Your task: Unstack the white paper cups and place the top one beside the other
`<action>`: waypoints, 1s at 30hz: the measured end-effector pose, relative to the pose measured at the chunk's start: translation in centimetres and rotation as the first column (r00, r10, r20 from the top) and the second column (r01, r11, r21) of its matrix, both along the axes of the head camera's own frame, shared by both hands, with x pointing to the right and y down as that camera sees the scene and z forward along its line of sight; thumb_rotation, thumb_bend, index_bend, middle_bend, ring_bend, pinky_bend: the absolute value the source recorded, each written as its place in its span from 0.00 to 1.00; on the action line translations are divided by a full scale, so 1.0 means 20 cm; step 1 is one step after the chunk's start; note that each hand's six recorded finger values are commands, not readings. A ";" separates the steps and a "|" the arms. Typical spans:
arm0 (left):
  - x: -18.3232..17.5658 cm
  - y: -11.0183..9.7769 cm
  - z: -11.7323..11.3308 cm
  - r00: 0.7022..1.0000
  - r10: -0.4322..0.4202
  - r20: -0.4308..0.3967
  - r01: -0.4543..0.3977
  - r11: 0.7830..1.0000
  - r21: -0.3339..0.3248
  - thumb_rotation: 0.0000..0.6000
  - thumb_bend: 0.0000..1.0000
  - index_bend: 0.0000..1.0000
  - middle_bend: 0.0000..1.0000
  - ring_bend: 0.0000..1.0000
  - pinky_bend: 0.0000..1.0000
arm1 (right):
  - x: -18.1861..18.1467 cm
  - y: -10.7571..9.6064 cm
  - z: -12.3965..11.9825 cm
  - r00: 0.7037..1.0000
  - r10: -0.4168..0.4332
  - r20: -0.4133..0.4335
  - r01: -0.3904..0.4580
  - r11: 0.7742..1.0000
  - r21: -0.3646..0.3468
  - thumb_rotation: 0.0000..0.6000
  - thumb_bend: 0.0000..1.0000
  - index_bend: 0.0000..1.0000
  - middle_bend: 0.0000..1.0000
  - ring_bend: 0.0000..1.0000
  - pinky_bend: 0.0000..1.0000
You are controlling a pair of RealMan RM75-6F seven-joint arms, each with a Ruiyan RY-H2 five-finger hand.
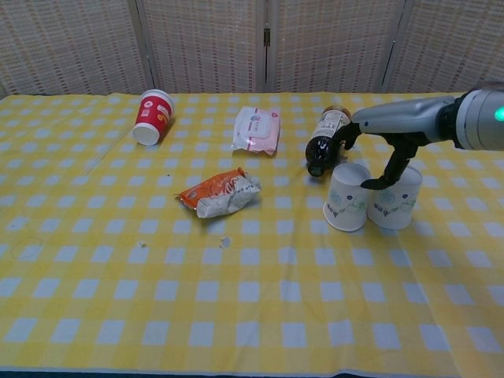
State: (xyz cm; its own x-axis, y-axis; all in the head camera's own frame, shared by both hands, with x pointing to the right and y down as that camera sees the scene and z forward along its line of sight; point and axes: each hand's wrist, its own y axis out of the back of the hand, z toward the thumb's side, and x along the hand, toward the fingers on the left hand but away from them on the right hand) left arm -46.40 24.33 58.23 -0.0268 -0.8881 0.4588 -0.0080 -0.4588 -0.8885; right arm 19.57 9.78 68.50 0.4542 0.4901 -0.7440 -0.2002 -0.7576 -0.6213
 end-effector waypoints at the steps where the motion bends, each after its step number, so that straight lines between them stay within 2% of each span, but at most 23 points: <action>1: 0.00 0.00 0.00 1.000 0.000 0.000 0.000 1.000 0.000 1.00 0.24 0.12 0.11 0.07 0.00 | 0.00 0.00 0.00 1.000 0.000 0.001 0.000 1.000 0.001 1.00 0.40 0.25 0.18 0.17 0.07; 5: 0.00 0.00 0.00 1.000 0.001 -0.002 -0.001 1.000 -0.002 1.00 0.24 0.12 0.11 0.07 0.00 | 0.01 0.00 -0.02 1.000 0.005 0.008 -0.005 1.000 0.010 1.00 0.40 0.19 0.18 0.17 0.07; 10: 0.00 -0.01 0.00 1.000 0.002 -0.006 -0.002 1.000 0.008 1.00 0.24 0.12 0.11 0.07 0.00 | 0.05 -0.02 -0.09 1.000 0.024 0.020 -0.025 0.999 0.044 1.00 0.40 0.19 0.17 0.17 0.07; 16: 0.01 -0.02 -0.02 1.000 0.004 -0.014 -0.003 1.000 0.020 1.00 0.25 0.09 0.11 0.07 0.00 | 0.19 -0.05 -0.21 0.995 0.088 0.040 -0.093 0.984 0.150 1.00 0.40 0.18 0.16 0.17 0.07; 20: 0.01 -0.03 -0.02 1.000 0.007 -0.012 -0.006 1.000 0.027 1.00 0.25 0.08 0.11 0.07 0.00 | 0.34 -0.03 -0.31 0.988 0.144 0.058 -0.154 0.957 0.244 1.00 0.40 0.12 0.10 0.13 0.06; 25: 0.03 -0.04 -0.03 1.000 0.003 -0.019 -0.002 0.999 0.050 1.00 0.25 0.07 0.11 0.07 0.00 | 0.58 0.07 -0.42 0.971 0.227 0.079 -0.240 0.912 0.334 1.00 0.40 0.00 0.00 0.01 0.00; 30: 0.06 -0.05 -0.05 1.000 0.009 -0.027 -0.007 0.998 0.061 1.00 0.26 0.07 0.11 0.07 0.00 | 0.79 0.21 -0.50 0.951 0.301 0.070 -0.304 0.872 0.383 1.00 0.40 0.00 0.00 0.00 0.00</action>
